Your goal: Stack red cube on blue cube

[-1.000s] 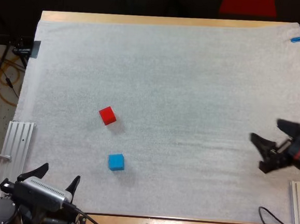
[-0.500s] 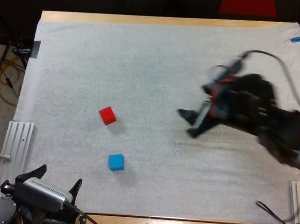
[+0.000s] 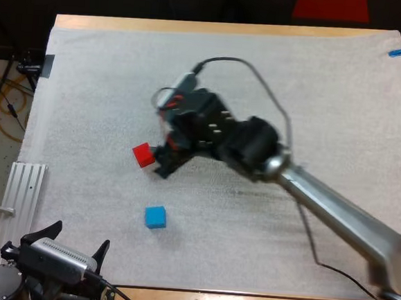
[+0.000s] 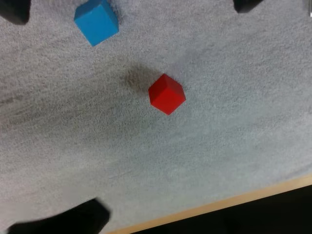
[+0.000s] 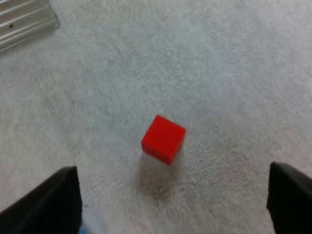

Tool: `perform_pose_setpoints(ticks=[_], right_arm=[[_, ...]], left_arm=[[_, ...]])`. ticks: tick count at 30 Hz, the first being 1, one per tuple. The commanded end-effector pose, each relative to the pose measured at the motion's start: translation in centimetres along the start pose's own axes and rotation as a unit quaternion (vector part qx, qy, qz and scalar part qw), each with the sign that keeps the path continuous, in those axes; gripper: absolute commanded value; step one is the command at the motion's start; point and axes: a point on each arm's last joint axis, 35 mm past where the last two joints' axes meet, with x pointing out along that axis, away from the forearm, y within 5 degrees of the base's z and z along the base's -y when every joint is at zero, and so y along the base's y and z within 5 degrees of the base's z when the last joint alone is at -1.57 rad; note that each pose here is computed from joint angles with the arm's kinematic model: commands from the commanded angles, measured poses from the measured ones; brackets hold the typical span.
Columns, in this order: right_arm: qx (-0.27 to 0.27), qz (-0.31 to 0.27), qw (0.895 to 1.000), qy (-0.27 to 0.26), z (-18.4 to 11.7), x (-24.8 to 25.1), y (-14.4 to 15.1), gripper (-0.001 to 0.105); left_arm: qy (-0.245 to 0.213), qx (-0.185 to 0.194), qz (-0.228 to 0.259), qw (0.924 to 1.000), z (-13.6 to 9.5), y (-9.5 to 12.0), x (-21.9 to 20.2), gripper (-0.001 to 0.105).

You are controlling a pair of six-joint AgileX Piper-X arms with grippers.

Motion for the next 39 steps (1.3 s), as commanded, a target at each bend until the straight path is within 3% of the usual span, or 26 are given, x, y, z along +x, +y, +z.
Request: perform_pose_setpoints(ticks=[1, 13, 27, 35, 39], right_arm=[[0.012, -0.012, 1.000, -0.001, 0.5, 0.6, -0.3, 0.075], [0.106, -0.002, 0.994, 0.018, 1.6, 8.4, -0.5, 0.075], [0.138, -0.015, 0.987, 0.077, -0.6, 17.5, 2.3, 0.075], [0.134, -0.034, 0.983, 0.116, -2.9, 20.7, 2.9, 0.075], [0.143, -0.014, 0.982, 0.126, -3.7, 21.6, 3.1, 0.073]], left_arm=[[0.000, 0.003, 0.002, 1.0000, 0.0, 0.0, -0.1, 0.076], [0.000, 0.003, 0.002, 1.0000, 0.0, 0.0, -0.1, 0.076], [0.000, 0.003, 0.002, 1.0000, 0.0, 0.0, -0.1, 0.076], [0.000, 0.003, 0.002, 1.0000, 0.0, 0.0, -0.1, 0.076], [0.000, 0.003, 0.002, 1.0000, 0.0, 0.0, -0.1, 0.076]])
